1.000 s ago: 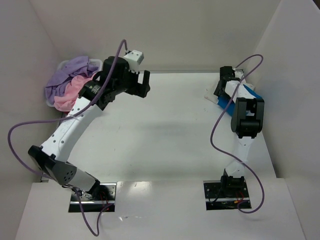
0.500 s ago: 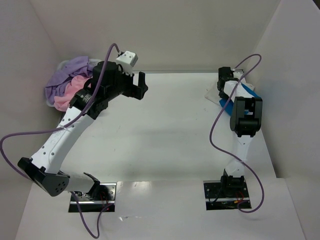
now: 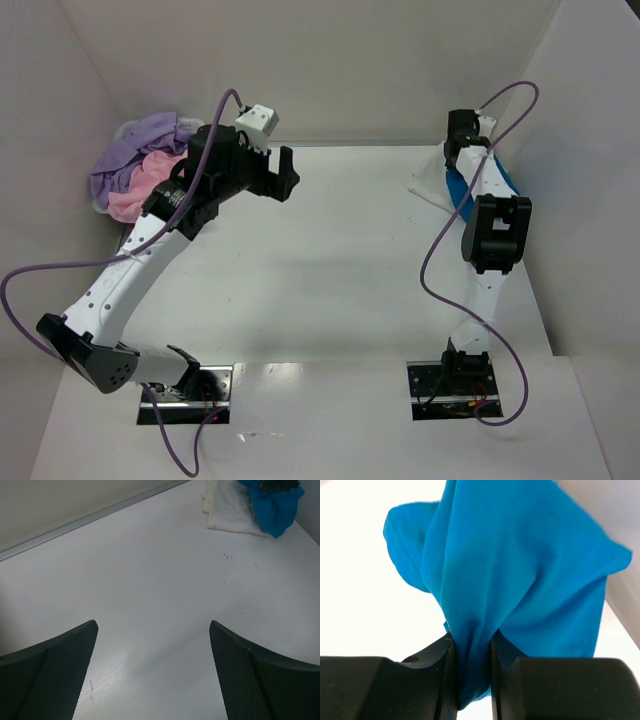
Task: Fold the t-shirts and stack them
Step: Put the neatly folded tshirt into the corner of the board with the right arm
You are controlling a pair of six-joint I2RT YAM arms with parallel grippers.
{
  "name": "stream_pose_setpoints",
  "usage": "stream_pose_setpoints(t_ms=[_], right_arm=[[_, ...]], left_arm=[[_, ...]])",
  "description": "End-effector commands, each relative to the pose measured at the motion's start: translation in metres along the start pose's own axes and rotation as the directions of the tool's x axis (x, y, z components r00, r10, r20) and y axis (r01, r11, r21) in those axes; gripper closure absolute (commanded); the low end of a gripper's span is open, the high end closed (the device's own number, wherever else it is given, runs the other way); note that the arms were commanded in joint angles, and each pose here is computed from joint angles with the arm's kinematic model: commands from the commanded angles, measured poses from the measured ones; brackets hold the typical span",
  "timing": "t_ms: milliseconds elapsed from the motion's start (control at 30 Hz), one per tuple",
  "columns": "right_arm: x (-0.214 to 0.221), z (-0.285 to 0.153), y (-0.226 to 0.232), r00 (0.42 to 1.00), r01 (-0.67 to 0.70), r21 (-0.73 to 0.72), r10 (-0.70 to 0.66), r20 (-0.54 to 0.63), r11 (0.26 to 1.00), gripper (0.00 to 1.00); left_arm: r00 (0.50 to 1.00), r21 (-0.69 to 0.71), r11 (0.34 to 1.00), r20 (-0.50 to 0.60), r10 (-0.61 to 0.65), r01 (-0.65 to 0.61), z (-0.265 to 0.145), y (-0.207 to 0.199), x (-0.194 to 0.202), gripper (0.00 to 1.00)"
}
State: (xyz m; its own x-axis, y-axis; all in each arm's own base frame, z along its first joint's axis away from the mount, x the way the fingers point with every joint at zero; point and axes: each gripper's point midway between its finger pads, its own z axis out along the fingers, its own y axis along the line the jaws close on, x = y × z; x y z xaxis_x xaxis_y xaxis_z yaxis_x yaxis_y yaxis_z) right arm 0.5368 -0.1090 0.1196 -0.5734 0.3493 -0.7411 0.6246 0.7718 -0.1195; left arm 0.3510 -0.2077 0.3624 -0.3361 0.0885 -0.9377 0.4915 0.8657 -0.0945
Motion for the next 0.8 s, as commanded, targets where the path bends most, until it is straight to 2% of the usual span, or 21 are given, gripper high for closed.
stream_pose_setpoints(t_ms=[0,200,467,600,733,767], right_arm=[[-0.053,-0.014,0.013,0.992,-0.047,-0.064,0.054,0.111,0.997,0.9],[-0.065,-0.012,0.02,0.992,-0.032,-0.077,0.041,0.12,0.997,0.89],[-0.028,0.011,0.042,0.998,0.049,-0.077,-0.046,0.044,0.996,0.85],[0.005,0.022,0.057,0.996,0.084,-0.11,-0.084,-0.001,0.99,0.76],[0.024,0.022,0.084,0.996,0.08,-0.242,-0.088,-0.023,0.967,0.6],[0.024,0.017,0.092,0.997,0.062,-0.292,-0.074,-0.028,0.954,0.47]], left_arm=[[0.997,0.022,1.0,0.077,-0.006,0.004,-0.01,-0.004,-0.019,0.0],[0.998,0.03,1.0,0.067,-0.006,0.004,-0.009,-0.005,-0.015,0.0],[0.998,0.03,1.0,0.058,-0.009,0.007,-0.007,-0.002,-0.011,0.0],[0.999,0.038,0.999,0.048,-0.009,0.008,-0.004,-0.004,-0.009,0.0],[0.999,0.048,0.999,0.048,-0.009,0.007,-0.004,-0.005,-0.009,0.0],[0.999,0.047,0.999,0.038,-0.01,0.008,-0.001,-0.005,-0.006,0.0]])
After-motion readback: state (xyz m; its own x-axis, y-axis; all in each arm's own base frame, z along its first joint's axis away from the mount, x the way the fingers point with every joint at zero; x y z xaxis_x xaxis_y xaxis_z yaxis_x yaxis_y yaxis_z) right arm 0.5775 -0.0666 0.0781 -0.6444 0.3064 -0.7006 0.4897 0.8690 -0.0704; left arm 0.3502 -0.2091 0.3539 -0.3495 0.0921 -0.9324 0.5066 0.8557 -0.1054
